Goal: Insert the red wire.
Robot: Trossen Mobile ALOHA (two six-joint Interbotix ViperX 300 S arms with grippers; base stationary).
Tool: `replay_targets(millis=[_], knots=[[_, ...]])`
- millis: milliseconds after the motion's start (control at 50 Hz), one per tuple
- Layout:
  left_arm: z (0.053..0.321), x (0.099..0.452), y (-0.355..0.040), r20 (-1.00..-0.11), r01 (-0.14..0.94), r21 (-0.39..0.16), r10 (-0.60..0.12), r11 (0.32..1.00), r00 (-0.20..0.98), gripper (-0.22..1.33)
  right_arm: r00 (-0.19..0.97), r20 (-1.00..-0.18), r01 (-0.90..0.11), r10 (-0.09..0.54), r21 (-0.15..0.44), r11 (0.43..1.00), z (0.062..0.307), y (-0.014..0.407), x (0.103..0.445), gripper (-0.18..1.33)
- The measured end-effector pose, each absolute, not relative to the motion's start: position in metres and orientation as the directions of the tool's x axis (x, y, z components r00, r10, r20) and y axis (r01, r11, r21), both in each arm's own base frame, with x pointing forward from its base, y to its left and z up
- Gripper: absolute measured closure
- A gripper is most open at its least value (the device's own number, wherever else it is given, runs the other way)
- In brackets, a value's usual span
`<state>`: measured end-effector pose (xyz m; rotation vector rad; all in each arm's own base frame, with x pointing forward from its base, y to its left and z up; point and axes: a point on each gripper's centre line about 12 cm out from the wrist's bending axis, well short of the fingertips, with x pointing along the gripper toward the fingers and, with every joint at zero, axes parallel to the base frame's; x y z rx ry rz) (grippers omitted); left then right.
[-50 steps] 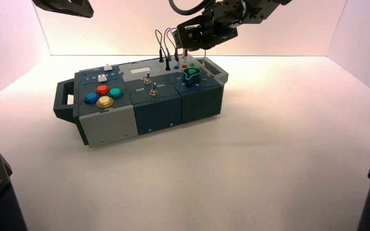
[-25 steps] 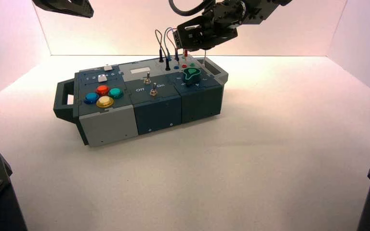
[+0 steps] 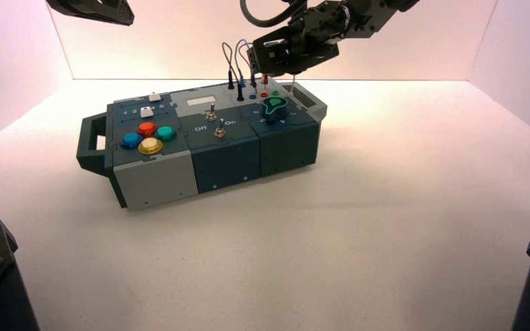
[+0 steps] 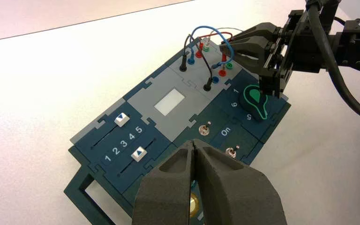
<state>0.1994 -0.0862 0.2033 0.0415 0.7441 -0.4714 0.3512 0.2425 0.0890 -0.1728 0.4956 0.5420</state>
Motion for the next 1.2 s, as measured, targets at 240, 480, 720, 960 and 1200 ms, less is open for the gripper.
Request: replay_targets(millis=[240,480,720,960,1200], knots=[[0.2038,0.1994,-0.0866,-0.660,0.429,-0.128,-0.400,0.894,0.636,1.28,0.743,-0.492,-0.533,0.453,-0.027,0.845,0.0896,0.2438,0.3519,1.24],[0.2039,0.1996,-0.0863,-0.659,0.427,-0.128,-0.399,0.895,0.638,1.28,0.742,-0.493,-0.534,0.454,-0.026,0.845,0.0895,0.2443,0.3514,1.24],[0.2033,0.1994,-0.0862,-0.660,0.427,-0.128,-0.398,0.895,0.637,1.28,0.741,-0.493,-0.536,0.455,-0.026,0.844,0.0895,0.2448,0.3511,1.24],[0.2035,0.1998,-0.0863,-0.660,0.427,-0.128,-0.398,0.895,0.637,1.28,0.740,-0.493,-0.538,0.457,-0.026,0.842,0.0895,0.2459,0.3503,1.24],[0.2027,0.1996,-0.0863,-0.663,0.427,-0.128,-0.398,0.895,0.635,1.28,0.740,-0.493,-0.538,0.457,-0.026,0.842,0.0895,0.2459,0.3503,1.24]])
